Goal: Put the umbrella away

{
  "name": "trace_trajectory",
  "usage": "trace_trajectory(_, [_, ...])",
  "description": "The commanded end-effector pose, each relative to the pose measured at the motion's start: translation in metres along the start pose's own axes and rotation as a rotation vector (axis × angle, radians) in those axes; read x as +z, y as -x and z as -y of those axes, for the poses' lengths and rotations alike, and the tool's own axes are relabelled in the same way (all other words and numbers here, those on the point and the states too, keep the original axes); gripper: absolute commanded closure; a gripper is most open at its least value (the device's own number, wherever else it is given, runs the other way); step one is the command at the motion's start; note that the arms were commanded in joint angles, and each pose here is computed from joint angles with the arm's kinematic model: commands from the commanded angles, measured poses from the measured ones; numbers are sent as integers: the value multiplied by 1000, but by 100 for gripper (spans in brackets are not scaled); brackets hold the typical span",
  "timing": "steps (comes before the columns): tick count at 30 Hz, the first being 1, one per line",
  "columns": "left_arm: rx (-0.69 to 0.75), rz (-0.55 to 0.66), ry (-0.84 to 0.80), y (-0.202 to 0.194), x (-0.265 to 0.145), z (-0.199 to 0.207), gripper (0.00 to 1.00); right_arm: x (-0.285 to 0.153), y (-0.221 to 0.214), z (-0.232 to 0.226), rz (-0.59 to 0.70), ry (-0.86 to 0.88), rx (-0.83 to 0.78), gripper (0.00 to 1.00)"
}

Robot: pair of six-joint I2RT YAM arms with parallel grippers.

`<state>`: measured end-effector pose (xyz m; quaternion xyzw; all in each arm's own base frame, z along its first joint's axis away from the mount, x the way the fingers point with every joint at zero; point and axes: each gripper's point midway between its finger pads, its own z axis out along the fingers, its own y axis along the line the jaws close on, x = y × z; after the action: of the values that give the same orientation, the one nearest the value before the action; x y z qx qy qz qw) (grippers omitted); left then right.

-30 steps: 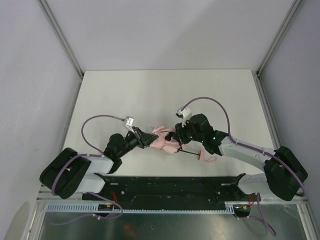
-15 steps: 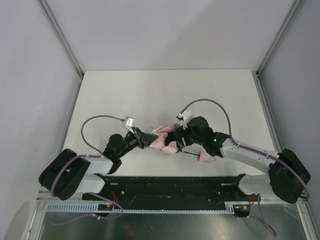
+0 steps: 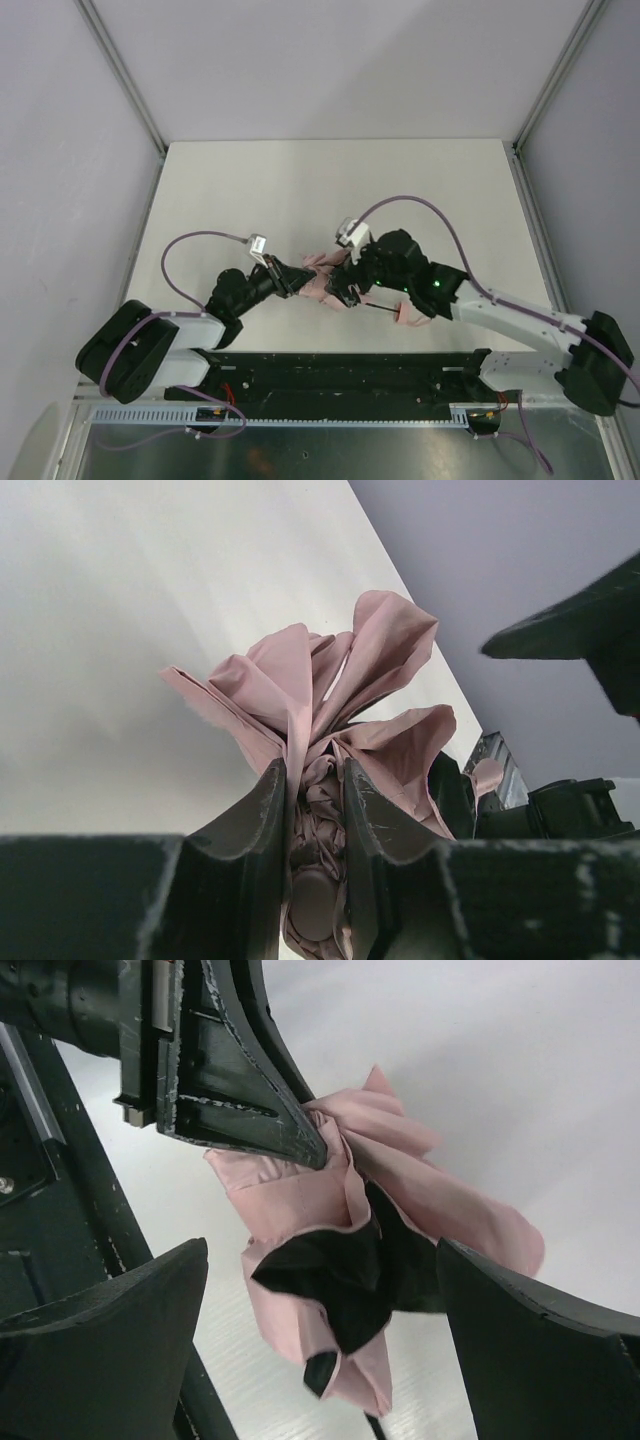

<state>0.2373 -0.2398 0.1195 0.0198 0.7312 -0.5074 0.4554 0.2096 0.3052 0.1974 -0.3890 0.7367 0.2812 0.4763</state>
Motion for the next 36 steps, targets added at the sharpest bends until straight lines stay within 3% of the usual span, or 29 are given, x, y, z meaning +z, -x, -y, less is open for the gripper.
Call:
trace_trajectory(1, [35, 35, -39, 8, -3, 10, 100, 27, 22, -10, 44, 174, -96, 1])
trace_trajectory(13, [22, 29, -40, 9, -1, 11, 100, 72, -94, -5, -306, 232, -172, 1])
trace_trajectory(17, [24, 31, -46, 10, -1, 12, 100, 77, -113, -4, -321, 245, -164, 6])
trace_trajectory(28, [13, 17, -39, 8, -1, 8, 100, 56, -106, -25, -310, 381, -13, 1])
trace_trajectory(36, [9, 26, -53, 12, -2, 12, 100, 58, -125, -15, -354, 279, -62, 1])
